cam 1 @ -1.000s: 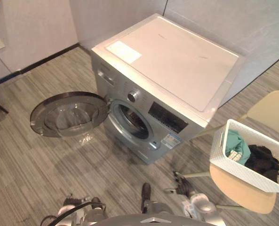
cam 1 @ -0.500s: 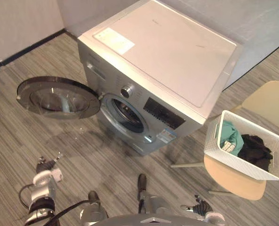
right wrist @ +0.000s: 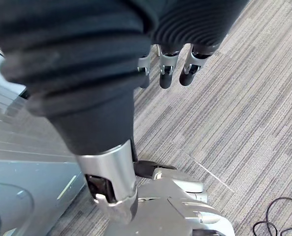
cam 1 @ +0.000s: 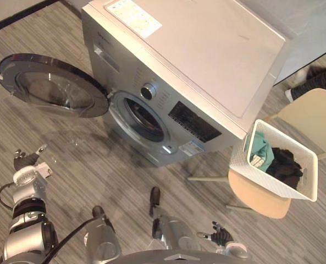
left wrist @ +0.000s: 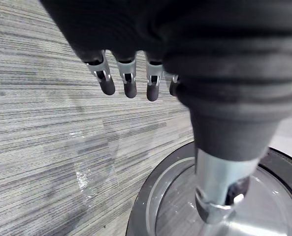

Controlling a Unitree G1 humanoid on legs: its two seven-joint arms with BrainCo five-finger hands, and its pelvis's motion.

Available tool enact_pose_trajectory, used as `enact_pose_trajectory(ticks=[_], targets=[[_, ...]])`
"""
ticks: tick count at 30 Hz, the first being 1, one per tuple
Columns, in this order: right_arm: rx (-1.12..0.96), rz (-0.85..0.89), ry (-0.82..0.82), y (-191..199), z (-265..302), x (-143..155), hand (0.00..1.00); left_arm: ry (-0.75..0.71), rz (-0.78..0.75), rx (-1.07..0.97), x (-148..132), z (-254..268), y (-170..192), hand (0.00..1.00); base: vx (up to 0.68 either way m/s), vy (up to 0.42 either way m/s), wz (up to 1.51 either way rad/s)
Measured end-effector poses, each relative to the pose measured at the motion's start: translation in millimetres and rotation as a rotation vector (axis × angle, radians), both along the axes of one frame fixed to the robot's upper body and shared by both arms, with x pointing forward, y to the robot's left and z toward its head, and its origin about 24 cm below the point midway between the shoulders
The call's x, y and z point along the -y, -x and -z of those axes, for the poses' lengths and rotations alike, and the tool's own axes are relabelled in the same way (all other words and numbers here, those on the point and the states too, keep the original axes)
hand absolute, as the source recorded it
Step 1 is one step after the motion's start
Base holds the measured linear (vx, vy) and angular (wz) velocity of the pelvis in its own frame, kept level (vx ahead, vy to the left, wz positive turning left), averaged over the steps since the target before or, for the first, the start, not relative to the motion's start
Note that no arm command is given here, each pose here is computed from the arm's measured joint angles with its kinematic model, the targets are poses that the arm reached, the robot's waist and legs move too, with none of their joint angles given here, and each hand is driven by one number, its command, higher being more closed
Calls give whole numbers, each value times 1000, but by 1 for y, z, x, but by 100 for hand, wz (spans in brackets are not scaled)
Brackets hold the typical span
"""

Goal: Pick up the laundry basket with both hands and put the clothes into the washing machine.

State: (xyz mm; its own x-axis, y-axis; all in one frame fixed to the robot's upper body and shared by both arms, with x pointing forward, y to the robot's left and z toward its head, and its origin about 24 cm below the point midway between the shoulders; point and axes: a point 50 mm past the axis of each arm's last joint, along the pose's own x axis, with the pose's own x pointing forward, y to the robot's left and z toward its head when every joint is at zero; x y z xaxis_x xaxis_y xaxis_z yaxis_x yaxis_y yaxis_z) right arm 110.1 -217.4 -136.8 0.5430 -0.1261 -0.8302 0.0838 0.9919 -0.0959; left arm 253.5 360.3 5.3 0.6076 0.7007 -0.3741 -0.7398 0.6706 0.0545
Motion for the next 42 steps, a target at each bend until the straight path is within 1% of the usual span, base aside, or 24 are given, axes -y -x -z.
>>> enact_pose_trajectory(ticks=[3, 4, 5, 6, 7, 9, 10, 12, 16, 20, 21, 23, 24, 25, 26, 28, 29, 31, 32, 33, 35, 38, 41, 42], targets=[[-1, 0, 0, 0, 0, 0, 0, 15, 33, -8, 22, 21, 19, 0, -34, -17, 3], [-5, 9, 0, 1, 1, 1, 0, 56, 36, -29, 39, 40, 39, 0, 1, -13, 12], [-6, 11, 0, 2, 1, 1, 0, 68, 33, -35, 42, 45, 44, 0, 23, -17, 28], [-11, 29, 3, 4, 1, 4, 0, 117, 24, -76, 56, 63, 64, 0, 29, -8, 30], [-16, 39, 5, 6, 1, 6, 0, 146, 20, -103, 62, 73, 75, 0, 71, -8, 42], [-55, 70, 18, 14, 5, 12, 0, 299, -16, -230, 84, 112, 126, 0, 91, 0, 49], [-67, 83, 20, 17, 6, 14, 0, 337, -32, -270, 89, 122, 139, 0, 109, 1, 59], [-106, 117, 31, 23, 10, 23, 0, 467, -82, -467, 108, 155, 194, 0, 105, -6, 62], [-129, 120, 34, 13, 12, 23, 0, 631, -146, -656, 139, 175, 255, 0, 34, -11, 57], [-134, 108, 59, -1, 11, 26, 0, 729, -159, -758, 161, 181, 281, 0, -42, -8, 67], [-113, 116, 57, -12, 9, 26, 0, 731, -136, -778, 164, 181, 283, 0, -168, -6, 85], [-106, 136, 49, -14, 8, 26, 0, 705, -91, -791, 160, 181, 280, 0, -157, 9, 72], [-79, 158, 39, -22, 6, 24, 0, 706, -74, -799, 160, 181, 275, 0, -115, 69, 34], [-58, 177, 37, -24, 4, 26, 0, 722, -76, -828, 165, 182, 284, 0, -77, 107, 9], [-54, 190, 35, -23, 4, 27, 0, 728, -69, -827, 167, 182, 284, 0, -185, 129, 22], [-55, 214, 32, -21, 5, 27, 0, 719, -38, -788, 167, 182, 273, 0, -223, 103, 15], [-63, 213, 18, -20, 7, 22, 0, 689, -14, -771, 162, 181, 267, 0, -242, 110, -25], [-68, 215, 16, -20, 7, 21, 0, 673, 45, -747, 165, 182, 249, 0, -283, 140, -58], [-82, 215, 3, -18, 10, 16, 0, 644, 99, -736, 164, 181, 234, 0, -269, 97, -63], [-82, 228, -8, -16, 11, 13, 0, 614, 130, -730, 159, 180, 227, 0, -295, 78, -57], [-99, 231, 6, -8, 12, 17, 0, 524, 230, -711, 149, 175, 204, 0, -270, 35, -55], [-142, 239, 17, 10, 16, 19, 0, 413, 336, -703, 141, 169, 177, 0, -162, 59, -63], [-131, 296, 11, 12, 15, 24, 0, 366, 395, -676, 145, 165, 156, 0, -132, 99, -104], [-131, 315, 7, 13, 15, 24, 0, 359, 389, -668, 143, 164, 155, 0, -97, 74, -138]])
